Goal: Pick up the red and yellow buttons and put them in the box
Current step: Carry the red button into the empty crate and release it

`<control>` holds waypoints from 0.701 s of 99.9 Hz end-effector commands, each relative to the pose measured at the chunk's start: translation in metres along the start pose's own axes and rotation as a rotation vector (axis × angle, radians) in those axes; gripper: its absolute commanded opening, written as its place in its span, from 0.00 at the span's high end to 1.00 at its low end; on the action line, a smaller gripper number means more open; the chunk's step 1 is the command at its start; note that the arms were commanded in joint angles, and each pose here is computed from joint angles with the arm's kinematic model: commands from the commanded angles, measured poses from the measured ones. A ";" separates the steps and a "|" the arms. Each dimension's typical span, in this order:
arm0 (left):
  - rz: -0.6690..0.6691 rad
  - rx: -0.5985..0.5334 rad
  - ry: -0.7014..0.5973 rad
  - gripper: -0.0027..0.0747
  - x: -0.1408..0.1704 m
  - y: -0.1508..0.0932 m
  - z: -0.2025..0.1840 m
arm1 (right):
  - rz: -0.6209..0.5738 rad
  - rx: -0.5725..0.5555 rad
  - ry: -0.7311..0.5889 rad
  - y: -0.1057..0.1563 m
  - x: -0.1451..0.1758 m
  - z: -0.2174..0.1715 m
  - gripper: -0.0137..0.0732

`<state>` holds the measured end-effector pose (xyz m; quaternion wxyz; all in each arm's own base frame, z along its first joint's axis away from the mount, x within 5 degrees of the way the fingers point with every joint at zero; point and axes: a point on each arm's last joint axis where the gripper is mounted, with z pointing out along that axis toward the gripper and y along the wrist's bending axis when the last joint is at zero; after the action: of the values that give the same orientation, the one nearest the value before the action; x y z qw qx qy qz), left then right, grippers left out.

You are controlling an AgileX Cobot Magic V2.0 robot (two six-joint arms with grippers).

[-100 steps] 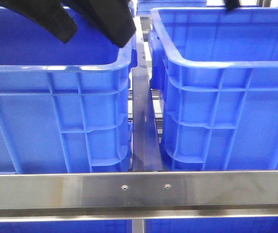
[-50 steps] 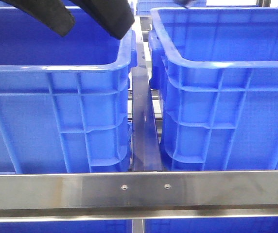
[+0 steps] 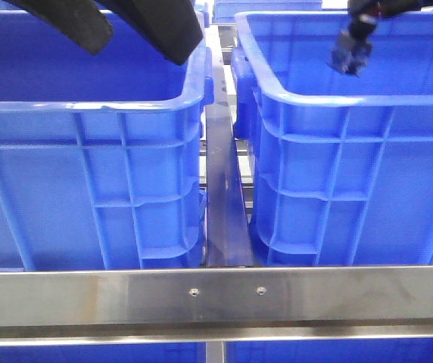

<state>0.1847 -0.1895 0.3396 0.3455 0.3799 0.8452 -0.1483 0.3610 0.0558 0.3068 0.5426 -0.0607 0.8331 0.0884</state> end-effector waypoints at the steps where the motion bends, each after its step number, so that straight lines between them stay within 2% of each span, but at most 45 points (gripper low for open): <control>1: -0.004 -0.003 -0.115 0.12 -0.013 -0.001 -0.016 | -0.043 0.093 -0.107 -0.010 -0.020 -0.004 0.57; 22: -0.004 -0.003 -0.117 0.12 -0.013 -0.001 -0.017 | -0.059 0.186 -0.095 -0.021 -0.005 0.021 0.57; 51: -0.004 -0.003 -0.121 0.12 -0.014 -0.001 -0.017 | -0.057 0.202 -0.043 -0.025 0.013 0.042 0.57; 70: -0.004 -0.003 -0.121 0.12 -0.014 -0.001 -0.017 | -0.061 0.195 -0.043 -0.021 0.013 0.052 0.57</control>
<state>0.1848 -0.1893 0.3396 0.3461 0.3807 0.8448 -0.1467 0.4037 0.0478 0.2391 0.5150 -0.0411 0.8562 0.0084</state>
